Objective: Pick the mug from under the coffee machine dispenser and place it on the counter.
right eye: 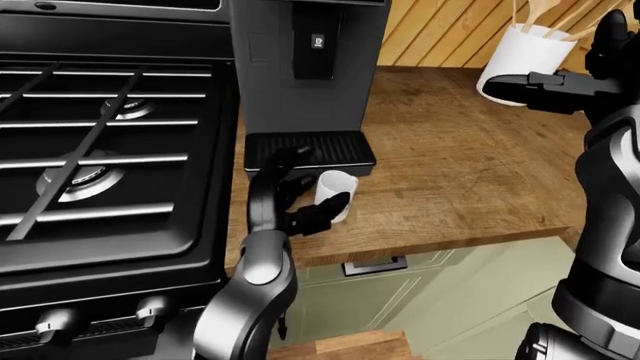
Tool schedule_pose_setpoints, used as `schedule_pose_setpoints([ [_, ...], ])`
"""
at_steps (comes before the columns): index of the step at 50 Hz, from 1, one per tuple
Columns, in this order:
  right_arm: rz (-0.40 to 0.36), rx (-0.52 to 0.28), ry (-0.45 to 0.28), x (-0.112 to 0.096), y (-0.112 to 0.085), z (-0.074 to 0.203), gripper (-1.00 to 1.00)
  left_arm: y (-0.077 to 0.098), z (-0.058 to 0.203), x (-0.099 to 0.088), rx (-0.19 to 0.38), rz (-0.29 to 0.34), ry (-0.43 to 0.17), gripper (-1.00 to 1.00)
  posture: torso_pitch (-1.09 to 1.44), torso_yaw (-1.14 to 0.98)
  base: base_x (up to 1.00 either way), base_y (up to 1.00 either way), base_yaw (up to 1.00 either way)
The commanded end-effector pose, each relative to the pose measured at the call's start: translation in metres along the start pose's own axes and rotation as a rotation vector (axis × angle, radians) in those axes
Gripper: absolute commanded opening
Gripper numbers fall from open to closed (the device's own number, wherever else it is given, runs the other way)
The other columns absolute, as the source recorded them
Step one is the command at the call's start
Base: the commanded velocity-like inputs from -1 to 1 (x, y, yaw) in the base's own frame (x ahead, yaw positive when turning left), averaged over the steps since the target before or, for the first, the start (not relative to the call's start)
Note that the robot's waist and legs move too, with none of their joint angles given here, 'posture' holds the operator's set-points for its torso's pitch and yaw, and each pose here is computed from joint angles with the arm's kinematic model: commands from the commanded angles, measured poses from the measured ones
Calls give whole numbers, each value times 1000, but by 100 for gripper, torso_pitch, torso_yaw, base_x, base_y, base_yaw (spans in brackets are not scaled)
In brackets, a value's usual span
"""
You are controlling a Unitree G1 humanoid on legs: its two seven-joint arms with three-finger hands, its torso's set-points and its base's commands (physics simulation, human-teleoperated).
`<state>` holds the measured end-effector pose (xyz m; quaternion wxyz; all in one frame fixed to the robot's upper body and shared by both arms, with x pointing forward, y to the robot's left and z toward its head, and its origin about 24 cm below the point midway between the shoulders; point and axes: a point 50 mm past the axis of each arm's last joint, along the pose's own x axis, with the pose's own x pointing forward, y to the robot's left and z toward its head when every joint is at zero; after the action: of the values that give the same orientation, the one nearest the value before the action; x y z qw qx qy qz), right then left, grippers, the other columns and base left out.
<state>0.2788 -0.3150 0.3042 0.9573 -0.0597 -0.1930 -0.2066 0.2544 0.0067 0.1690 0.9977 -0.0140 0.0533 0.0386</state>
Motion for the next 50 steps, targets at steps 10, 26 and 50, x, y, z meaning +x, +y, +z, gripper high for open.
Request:
schedule_pose_setpoints([
  [10, -17, -3, -92, 0, -4, 20, 100, -1, 28, -17, -37, -68, -69, 58, 0, 0, 0, 0, 0],
  [26, -17, -4, -94, 0, -4, 22, 100, 3, 58, -40, -1, -207, -113, 100, 0, 0, 0, 0, 0],
  [50, -16, -7, -102, 2, -4, 29, 100, 58, 106, -48, 115, -267, -327, 100, 0, 0, 0, 0, 0],
])
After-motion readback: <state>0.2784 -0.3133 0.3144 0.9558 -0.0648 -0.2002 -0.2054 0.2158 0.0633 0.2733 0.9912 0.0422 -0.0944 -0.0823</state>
